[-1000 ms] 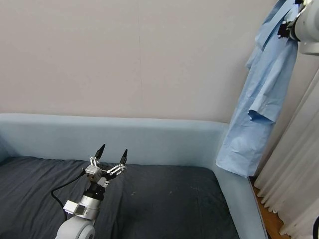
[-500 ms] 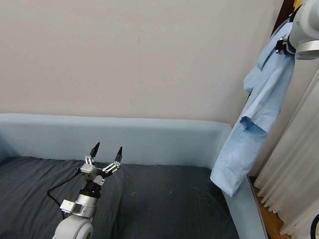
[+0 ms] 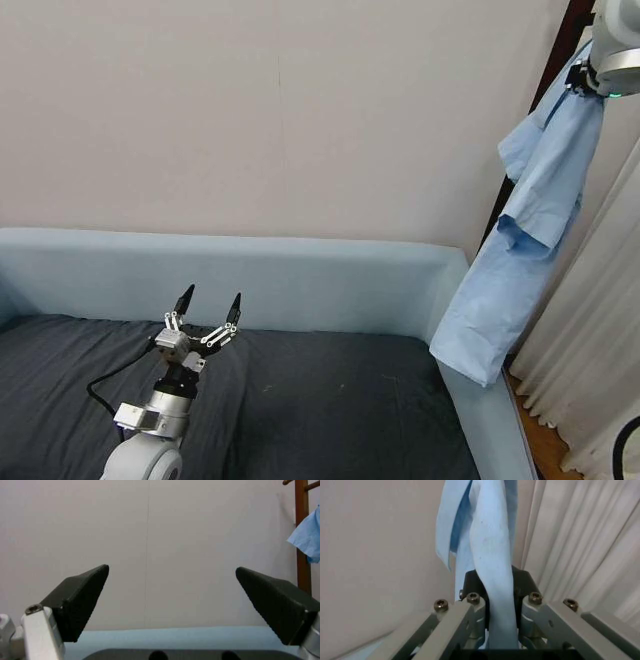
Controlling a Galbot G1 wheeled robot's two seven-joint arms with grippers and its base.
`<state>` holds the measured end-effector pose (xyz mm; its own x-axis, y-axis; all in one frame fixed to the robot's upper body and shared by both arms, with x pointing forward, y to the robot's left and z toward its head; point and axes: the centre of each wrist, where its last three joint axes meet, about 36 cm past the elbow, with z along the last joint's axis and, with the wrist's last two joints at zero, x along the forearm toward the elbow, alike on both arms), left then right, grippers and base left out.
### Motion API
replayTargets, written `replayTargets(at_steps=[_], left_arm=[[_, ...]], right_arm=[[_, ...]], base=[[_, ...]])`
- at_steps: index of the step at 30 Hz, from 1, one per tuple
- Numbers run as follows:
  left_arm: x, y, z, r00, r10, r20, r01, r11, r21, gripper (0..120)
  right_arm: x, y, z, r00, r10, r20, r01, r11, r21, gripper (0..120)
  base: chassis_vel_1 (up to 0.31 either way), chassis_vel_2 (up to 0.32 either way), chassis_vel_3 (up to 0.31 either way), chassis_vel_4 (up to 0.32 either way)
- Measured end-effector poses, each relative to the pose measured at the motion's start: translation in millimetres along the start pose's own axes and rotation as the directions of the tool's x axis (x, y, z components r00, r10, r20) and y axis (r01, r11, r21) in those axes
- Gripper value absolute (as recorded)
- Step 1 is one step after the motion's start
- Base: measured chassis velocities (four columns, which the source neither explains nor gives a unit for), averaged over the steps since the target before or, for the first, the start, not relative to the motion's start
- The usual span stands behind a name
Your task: Pick up the clothes from the sofa and hang them on the clothes hanger.
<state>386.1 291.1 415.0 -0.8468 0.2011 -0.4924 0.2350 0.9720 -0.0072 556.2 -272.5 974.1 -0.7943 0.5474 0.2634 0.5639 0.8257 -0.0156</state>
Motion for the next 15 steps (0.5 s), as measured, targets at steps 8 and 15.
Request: replayTargets(at_steps=[8,15], left_arm=[[3,4,0,1.0,-0.014,-0.005,0.014,1.0,-0.006,100],[3,5,6,1.0,-0.015,-0.018,0.014,1.0,-0.006,100]], right_arm=[[-24,8,31,0.995,-0.001,0.097,0.0,1.0,0.011,7],[-57,10,69,0.983,0.031,0.182,-0.03,1.0,-0.005,7]], base=[[0.0,0.0,0.0,0.0],[0.0,0.0,0.0,0.0]])
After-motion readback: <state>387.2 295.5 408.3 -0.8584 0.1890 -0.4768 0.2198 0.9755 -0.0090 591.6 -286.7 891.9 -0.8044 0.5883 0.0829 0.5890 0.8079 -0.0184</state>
